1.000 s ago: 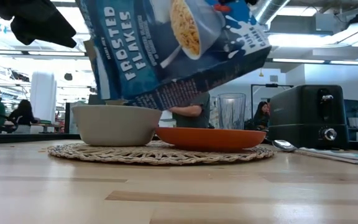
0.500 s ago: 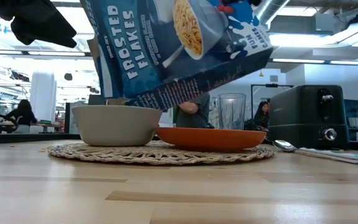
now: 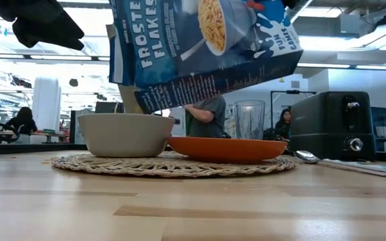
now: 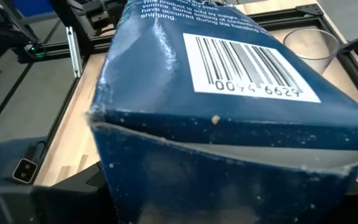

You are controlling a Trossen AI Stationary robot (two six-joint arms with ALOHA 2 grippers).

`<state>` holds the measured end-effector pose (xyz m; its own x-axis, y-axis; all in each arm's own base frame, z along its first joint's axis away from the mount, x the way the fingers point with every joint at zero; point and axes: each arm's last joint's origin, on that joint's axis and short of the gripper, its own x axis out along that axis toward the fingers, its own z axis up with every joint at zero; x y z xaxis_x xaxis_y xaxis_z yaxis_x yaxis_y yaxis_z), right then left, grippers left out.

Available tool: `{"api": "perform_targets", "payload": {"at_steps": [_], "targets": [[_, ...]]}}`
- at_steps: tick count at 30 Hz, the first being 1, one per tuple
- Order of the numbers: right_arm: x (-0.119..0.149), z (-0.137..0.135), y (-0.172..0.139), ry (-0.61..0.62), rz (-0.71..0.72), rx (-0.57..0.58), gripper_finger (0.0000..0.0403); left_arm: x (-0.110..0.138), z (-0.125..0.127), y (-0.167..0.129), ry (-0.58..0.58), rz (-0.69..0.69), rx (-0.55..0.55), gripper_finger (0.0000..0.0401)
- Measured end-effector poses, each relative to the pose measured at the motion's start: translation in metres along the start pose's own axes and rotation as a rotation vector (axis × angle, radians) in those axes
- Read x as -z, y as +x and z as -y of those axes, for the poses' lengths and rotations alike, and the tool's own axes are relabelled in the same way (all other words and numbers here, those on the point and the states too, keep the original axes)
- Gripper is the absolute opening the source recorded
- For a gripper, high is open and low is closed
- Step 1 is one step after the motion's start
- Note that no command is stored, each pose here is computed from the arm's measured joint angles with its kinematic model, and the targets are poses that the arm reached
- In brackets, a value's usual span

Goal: Arrange a breakfast setting
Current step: Pour the cereal into the gray bowl

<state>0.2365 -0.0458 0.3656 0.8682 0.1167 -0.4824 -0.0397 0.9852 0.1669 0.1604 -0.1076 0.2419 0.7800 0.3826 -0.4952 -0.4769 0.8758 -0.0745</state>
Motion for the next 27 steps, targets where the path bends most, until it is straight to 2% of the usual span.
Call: {"api": "perform_targets", "payload": {"at_steps": [10, 16, 21, 27], "targets": [[0.0, 0.004, 0.011, -0.001, -0.007, -0.009, 0.0306, 0.0, 0.0, 0.0, -0.007, 0.003, -0.001, 0.0169], [-0.017, 0.0, 0.01, -0.009, 0.004, -0.022, 0.0306, 0.0, 0.0, 0.0, -0.004, 0.002, -0.001, 0.0169], [-0.023, 0.004, 0.02, 0.023, -0.115, -0.022, 0.0306, 0.0, 0.0, 0.0, 0.002, -0.004, 0.003, 0.0169], [-0.031, 0.004, 0.031, 0.013, -0.13, -0.025, 0.0305, 0.001, 0.0, 0.0, 0.005, -0.026, 0.015, 0.0169]]}}
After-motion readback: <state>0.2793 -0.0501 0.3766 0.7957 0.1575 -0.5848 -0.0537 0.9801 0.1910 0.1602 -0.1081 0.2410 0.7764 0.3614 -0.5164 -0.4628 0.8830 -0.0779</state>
